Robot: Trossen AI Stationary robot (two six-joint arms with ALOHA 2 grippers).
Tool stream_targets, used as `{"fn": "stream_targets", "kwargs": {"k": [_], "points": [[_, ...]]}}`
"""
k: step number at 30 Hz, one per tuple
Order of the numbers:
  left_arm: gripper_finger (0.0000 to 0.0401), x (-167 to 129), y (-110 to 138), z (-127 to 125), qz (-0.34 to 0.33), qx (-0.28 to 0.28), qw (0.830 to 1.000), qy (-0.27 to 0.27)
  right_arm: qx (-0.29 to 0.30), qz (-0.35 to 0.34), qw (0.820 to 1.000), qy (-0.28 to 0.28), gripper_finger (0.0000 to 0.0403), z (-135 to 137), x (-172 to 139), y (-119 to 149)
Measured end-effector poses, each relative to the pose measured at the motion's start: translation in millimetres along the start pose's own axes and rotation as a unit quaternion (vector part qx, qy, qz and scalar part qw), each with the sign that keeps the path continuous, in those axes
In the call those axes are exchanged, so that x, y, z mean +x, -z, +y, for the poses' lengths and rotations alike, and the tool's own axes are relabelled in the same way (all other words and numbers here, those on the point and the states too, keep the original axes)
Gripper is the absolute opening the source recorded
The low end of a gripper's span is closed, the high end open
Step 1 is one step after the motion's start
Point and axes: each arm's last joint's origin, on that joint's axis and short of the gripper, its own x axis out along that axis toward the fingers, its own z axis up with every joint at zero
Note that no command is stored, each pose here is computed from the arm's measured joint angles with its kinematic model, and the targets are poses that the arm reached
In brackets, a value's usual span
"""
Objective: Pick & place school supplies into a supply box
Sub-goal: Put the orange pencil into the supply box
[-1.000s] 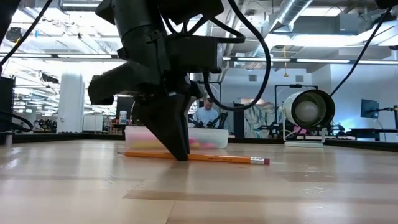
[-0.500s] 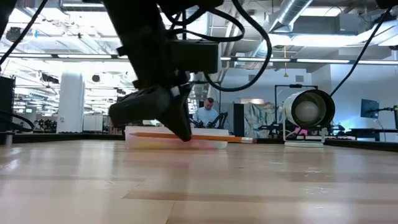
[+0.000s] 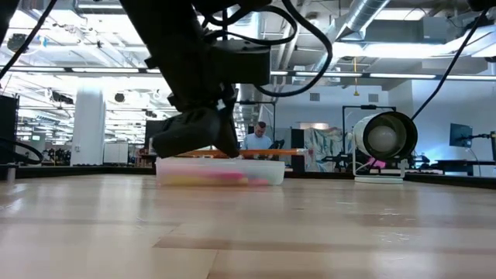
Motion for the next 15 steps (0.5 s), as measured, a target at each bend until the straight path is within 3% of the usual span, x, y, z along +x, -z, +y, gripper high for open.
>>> {"fn": "stream_targets", "kwargs": {"k": [15], "points": [[0.0000, 7, 12, 18, 0.045, -0.022, 0.994, -0.097, 0.000, 0.000, 1.000, 0.000, 0.0124, 0, 0, 0]]}}
